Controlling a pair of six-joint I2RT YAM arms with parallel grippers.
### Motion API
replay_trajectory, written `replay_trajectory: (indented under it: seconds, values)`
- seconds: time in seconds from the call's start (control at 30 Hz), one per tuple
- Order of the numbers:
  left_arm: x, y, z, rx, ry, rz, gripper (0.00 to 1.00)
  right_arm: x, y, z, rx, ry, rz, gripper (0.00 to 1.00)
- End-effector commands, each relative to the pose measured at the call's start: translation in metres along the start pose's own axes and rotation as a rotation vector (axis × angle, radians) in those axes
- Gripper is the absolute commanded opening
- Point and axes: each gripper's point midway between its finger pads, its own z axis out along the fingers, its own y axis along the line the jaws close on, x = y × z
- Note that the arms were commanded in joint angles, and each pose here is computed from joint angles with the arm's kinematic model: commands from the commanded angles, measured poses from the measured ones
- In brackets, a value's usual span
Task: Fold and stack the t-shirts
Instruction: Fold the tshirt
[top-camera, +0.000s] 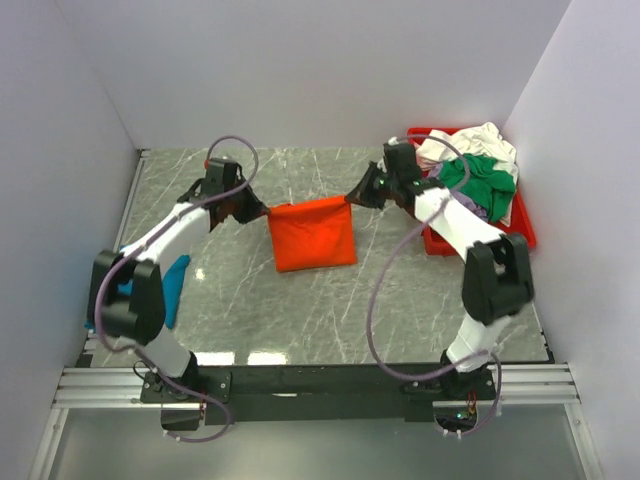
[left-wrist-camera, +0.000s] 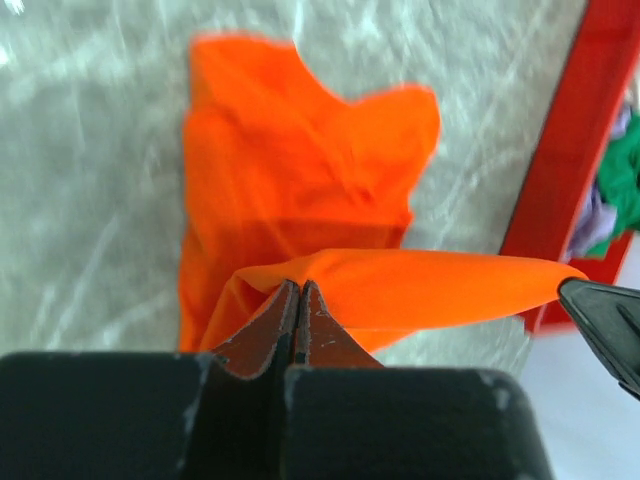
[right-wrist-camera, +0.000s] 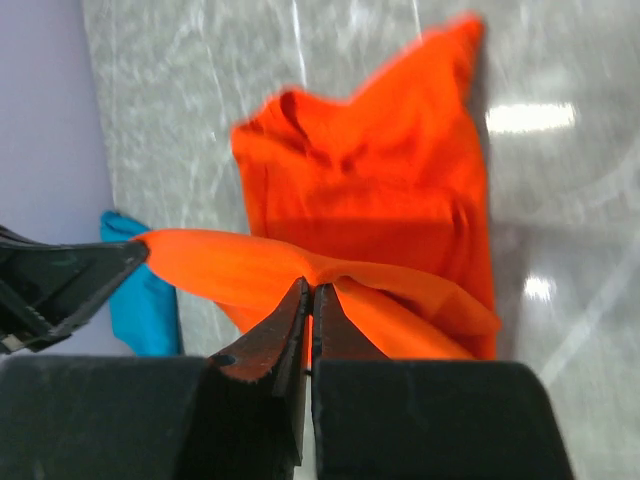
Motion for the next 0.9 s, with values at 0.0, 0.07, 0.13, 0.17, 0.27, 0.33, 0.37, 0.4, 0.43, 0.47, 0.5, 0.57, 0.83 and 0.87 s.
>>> replay_trajectory:
  seconds: [0.0, 0.07, 0.13, 0.17, 0.27, 0.33, 0.37, 0.4, 0.43, 0.47, 0.5, 0.57, 0.83, 0.87]
  values:
    - [-0.033, 0.002, 0.019, 0.009, -0.018, 0.018, 0.0, -0.025, -0.003, 0.033, -0.007, 0.012, -0.025, 0.0]
    - [-0.049, 0.007, 0.038, -0.005, -0.015, 0.018, 0.0, -0.041, 0.006, 0.044, -0.036, 0.013, -0.025, 0.0]
    - [-0.054, 0.013, 0.051, -0.016, 0.009, 0.015, 0.01, -0.049, -0.004, 0.068, -0.019, 0.036, -0.01, 0.0]
    - [-0.058, 0.017, 0.064, -0.014, 0.03, 0.01, 0.01, -0.05, -0.003, 0.075, -0.03, 0.05, -0.009, 0.0]
    - [-0.068, 0.022, 0.088, 0.014, 0.061, -0.006, 0.01, -0.057, -0.011, 0.099, -0.027, 0.069, 0.015, 0.0]
    - [-0.076, 0.011, 0.095, 0.069, 0.065, 0.003, 0.01, -0.06, -0.016, 0.11, -0.028, 0.072, 0.033, 0.0]
    - [-0.076, 0.016, 0.102, 0.061, 0.074, -0.006, 0.01, -0.064, -0.019, 0.113, -0.027, 0.066, 0.043, 0.0]
    - [-0.078, 0.016, 0.105, 0.066, 0.078, -0.002, 0.01, -0.063, -0.023, 0.119, -0.022, 0.073, 0.048, 0.02]
    - [-0.085, 0.01, 0.106, 0.084, 0.069, 0.005, 0.03, -0.07, -0.022, 0.118, -0.02, 0.062, 0.044, 0.03]
    - [-0.086, 0.013, 0.11, 0.078, 0.071, 0.005, 0.04, -0.071, -0.024, 0.12, -0.014, 0.061, 0.045, 0.04]
    - [-0.09, 0.014, 0.111, 0.071, 0.061, 0.004, 0.06, -0.073, -0.029, 0.123, -0.009, 0.062, 0.051, 0.09]
    - [-0.098, 0.009, 0.114, 0.093, 0.057, 0.014, 0.08, -0.078, -0.032, 0.123, -0.007, 0.055, 0.057, 0.12]
    - [-0.112, -0.009, 0.119, 0.146, 0.059, 0.024, 0.06, -0.088, -0.044, 0.118, -0.011, 0.025, 0.09, 0.09]
    - [-0.109, -0.005, 0.125, 0.142, 0.073, 0.018, 0.07, -0.089, -0.045, 0.118, -0.01, 0.024, 0.093, 0.09]
